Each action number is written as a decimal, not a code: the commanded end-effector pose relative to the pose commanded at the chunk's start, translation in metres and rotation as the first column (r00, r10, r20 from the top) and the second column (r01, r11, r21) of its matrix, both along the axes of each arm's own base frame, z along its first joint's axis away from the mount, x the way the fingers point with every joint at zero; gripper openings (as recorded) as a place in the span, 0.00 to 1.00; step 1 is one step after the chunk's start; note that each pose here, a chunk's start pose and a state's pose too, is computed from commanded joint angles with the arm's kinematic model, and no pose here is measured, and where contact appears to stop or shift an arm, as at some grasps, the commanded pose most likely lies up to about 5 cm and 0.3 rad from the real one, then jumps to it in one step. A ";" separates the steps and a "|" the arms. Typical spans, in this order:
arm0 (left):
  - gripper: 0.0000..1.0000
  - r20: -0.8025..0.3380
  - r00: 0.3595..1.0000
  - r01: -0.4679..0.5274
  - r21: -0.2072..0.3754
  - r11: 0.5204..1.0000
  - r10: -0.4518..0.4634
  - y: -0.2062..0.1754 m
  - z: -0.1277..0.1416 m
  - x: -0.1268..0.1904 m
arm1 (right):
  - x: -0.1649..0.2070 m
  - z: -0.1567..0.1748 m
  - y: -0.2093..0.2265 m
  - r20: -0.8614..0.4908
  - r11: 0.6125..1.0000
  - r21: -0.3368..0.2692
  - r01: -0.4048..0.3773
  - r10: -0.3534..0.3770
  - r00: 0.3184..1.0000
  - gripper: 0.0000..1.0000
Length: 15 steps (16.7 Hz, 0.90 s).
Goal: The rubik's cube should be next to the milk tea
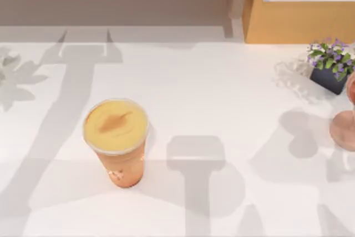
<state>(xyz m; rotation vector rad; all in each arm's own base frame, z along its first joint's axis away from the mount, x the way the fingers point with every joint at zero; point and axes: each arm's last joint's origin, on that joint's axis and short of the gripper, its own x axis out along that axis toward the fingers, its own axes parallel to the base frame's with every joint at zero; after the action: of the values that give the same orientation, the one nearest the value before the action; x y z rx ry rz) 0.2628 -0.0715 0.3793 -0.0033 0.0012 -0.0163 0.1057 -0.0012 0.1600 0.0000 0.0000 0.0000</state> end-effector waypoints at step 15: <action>1.00 -0.001 1.000 0.001 0.004 1.000 -0.001 -0.088 0.006 0.115 | 0.000 0.000 0.000 0.000 1.000 0.000 0.000 0.000 1.000 1.00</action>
<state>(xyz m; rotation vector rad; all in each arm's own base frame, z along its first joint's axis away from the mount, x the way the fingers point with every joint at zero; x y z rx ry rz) 0.3773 -0.1595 0.3856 0.0005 0.0023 -0.0172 0.1057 -0.0012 0.1600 0.0000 0.0000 0.0000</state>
